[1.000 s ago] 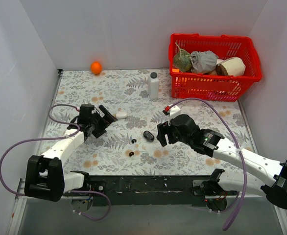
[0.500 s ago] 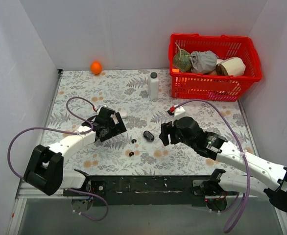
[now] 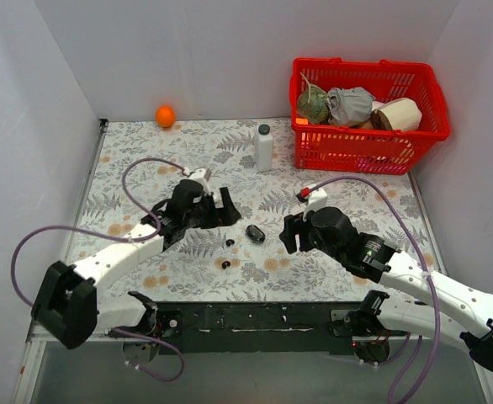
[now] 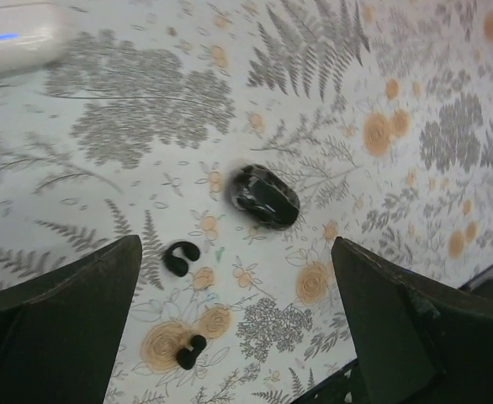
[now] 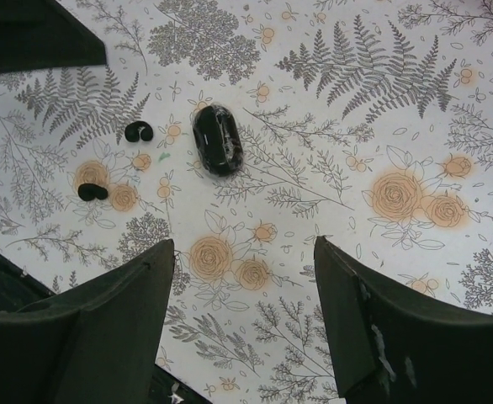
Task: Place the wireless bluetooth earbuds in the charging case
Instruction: Pick up the charging case at the center of the board.
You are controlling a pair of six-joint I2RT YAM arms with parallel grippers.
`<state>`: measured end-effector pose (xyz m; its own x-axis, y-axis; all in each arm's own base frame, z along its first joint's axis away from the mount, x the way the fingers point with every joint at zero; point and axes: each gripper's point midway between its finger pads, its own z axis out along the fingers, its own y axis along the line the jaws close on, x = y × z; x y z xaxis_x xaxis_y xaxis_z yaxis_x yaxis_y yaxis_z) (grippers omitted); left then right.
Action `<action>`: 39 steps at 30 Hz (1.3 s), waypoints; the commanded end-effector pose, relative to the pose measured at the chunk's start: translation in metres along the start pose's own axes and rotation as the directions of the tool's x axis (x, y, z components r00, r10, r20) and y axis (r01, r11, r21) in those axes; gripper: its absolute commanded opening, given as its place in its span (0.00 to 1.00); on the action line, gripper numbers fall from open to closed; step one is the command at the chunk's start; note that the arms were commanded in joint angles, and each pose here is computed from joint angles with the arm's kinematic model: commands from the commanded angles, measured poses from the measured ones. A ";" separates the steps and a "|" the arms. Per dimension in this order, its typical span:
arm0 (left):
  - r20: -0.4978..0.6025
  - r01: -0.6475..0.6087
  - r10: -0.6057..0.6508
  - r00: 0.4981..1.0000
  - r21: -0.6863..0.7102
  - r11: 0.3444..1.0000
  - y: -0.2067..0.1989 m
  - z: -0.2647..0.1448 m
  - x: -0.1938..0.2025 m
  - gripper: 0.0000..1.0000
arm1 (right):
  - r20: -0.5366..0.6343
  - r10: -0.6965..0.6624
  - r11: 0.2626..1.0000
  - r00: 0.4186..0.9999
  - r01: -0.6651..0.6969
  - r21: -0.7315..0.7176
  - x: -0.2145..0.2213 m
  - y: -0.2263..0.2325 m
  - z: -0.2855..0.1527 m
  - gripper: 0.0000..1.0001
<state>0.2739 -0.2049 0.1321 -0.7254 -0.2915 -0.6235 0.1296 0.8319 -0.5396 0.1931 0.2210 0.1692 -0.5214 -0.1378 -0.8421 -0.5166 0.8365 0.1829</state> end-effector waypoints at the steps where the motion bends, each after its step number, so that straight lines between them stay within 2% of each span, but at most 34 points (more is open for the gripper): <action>1: -0.133 -0.252 0.270 0.954 0.138 0.958 -0.044 0.020 0.028 0.98 | 0.036 -0.001 1.000 0.999 0.002 -0.010 -0.011 0.002 -0.004 0.74; 7: -0.252 -0.414 0.427 0.868 0.105 0.904 -0.054 0.049 0.065 0.98 | 0.060 -0.009 0.999 0.998 0.011 -0.032 -0.028 0.006 -0.022 0.75; 8: -0.269 -0.439 0.447 0.853 0.093 0.894 -0.051 0.053 0.069 0.98 | 0.062 -0.011 0.999 0.998 0.013 -0.036 -0.030 0.006 -0.025 0.74; 9: -0.313 -0.469 0.453 0.835 0.026 0.883 -0.036 0.061 0.076 0.98 | 0.069 -0.015 0.999 0.997 0.018 -0.042 -0.035 0.007 -0.029 0.74; 12: -0.371 -0.509 0.470 0.801 -0.010 0.860 -0.026 0.073 0.085 0.98 | 0.079 -0.017 0.998 0.997 0.022 -0.054 -0.040 0.009 -0.034 0.75; 17: -0.377 -0.544 0.494 0.783 -0.032 0.838 -0.023 0.085 0.082 0.98 | 0.075 -0.021 0.998 0.997 0.026 -0.062 -0.040 0.010 -0.036 0.75; 22: -0.392 -0.582 0.537 0.747 0.005 0.813 -0.022 0.094 0.086 0.98 | 0.082 -0.022 0.998 0.996 0.027 -0.065 -0.043 0.011 -0.038 0.75; 32: -0.369 -0.579 0.561 0.741 0.070 0.812 -0.039 0.104 0.087 0.98 | 0.074 -0.028 0.998 0.997 0.032 -0.058 -0.039 0.009 -0.035 0.75; 39: -0.370 -0.566 0.539 0.757 0.042 0.823 -0.041 0.110 0.087 0.98 | 0.072 -0.030 0.998 0.997 0.034 -0.053 -0.040 0.009 -0.032 0.75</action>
<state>0.2725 -0.3062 0.0278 -0.7363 0.4273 -0.5247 0.5539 0.8260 -0.1045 0.1832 0.2134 0.2027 -0.4838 -0.1516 -0.8620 -0.5627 0.8082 0.1737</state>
